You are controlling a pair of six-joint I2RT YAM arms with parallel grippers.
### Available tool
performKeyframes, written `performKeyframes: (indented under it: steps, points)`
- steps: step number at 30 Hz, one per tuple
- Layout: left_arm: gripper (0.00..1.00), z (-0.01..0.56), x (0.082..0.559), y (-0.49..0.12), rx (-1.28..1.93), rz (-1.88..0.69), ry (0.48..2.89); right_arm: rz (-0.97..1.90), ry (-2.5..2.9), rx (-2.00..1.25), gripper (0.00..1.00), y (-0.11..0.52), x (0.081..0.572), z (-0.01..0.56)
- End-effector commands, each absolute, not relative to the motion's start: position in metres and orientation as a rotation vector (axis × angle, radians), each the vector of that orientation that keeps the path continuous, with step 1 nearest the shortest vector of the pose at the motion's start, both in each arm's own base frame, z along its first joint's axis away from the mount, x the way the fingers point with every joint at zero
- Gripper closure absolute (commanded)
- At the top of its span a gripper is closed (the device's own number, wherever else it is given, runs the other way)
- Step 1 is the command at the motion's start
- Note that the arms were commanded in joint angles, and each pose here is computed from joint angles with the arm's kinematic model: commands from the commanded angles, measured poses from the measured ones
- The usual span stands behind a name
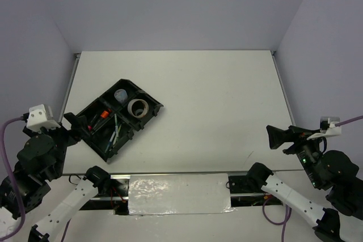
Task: Sort the stationery into containers
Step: Reset both arms
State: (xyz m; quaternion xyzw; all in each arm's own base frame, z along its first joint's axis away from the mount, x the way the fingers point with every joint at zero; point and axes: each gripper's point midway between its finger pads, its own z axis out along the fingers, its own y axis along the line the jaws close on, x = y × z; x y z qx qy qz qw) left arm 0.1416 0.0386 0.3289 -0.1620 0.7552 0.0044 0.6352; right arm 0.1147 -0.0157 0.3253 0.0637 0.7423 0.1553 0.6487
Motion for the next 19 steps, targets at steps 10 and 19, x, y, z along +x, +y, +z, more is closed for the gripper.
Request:
performKeyframes:
  steps: [10, 19]
  points:
    - [0.01, 0.328, 0.151, 0.031, -0.352, -0.009, 1.708, 0.335, 1.716, 0.134, 0.00, -0.007, 0.122, 0.317]
    - [0.01, 0.324, 0.155, 0.028, -0.342, -0.010, 1.716, 0.327, 1.728, 0.131, 0.00, -0.004, 0.125, 0.315]
